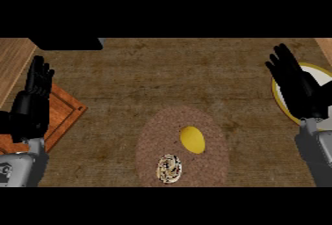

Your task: Pick the lemon from the placemat and place it in the bowl

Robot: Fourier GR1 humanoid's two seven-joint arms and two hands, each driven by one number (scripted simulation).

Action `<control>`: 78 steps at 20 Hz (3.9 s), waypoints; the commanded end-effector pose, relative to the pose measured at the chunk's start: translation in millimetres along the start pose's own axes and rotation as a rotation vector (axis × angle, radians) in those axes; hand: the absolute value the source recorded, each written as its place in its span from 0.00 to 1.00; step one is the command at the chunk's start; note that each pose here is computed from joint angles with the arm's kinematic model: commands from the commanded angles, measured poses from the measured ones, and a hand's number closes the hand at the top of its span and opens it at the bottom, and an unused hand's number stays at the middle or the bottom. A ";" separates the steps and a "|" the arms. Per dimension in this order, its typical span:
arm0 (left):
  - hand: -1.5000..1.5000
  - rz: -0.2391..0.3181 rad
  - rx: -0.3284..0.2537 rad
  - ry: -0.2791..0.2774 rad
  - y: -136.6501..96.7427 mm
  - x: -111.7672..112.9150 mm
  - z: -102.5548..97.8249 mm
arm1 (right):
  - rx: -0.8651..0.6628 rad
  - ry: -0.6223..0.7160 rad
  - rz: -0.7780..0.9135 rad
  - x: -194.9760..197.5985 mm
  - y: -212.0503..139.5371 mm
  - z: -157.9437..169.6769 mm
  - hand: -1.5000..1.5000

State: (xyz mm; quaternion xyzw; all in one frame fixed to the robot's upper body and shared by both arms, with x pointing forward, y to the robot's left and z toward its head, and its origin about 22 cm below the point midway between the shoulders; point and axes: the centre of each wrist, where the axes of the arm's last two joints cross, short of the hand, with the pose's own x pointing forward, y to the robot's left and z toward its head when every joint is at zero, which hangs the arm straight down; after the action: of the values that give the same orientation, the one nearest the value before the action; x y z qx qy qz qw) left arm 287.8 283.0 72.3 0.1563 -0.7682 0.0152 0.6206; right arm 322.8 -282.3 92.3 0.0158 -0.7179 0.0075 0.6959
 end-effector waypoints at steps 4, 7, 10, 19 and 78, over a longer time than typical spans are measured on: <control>0.50 -0.063 -0.054 0.054 3.1 -8.1 -1.0 | 0.507 -0.475 0.191 70.7 64.8 -2.0 1.00; 0.50 -0.081 -0.073 0.129 8.2 -20.4 7.7 | 0.402 -0.491 0.798 115.2 25.1 -1.4 1.00; 0.50 -0.083 -0.054 0.196 24.3 -31.5 21.9 | 0.293 -0.402 0.844 44.2 28.2 29.9 0.00; 0.50 -0.075 -0.085 0.197 39.4 -15.0 8.4 | 0.343 -0.537 0.951 -14.0 39.9 141.7 0.00; 0.50 -0.071 -0.102 0.181 28.1 -11.2 3.2 | 0.726 0.045 1.662 -39.1 191.8 64.0 0.00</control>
State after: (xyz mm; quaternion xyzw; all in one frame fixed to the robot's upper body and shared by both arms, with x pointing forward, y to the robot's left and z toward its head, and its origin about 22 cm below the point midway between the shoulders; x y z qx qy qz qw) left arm 276.1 304.4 59.0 0.1482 -0.7023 -0.0347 0.6955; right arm 263.3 -88.1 54.2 -0.2895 -0.4435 0.7345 0.4243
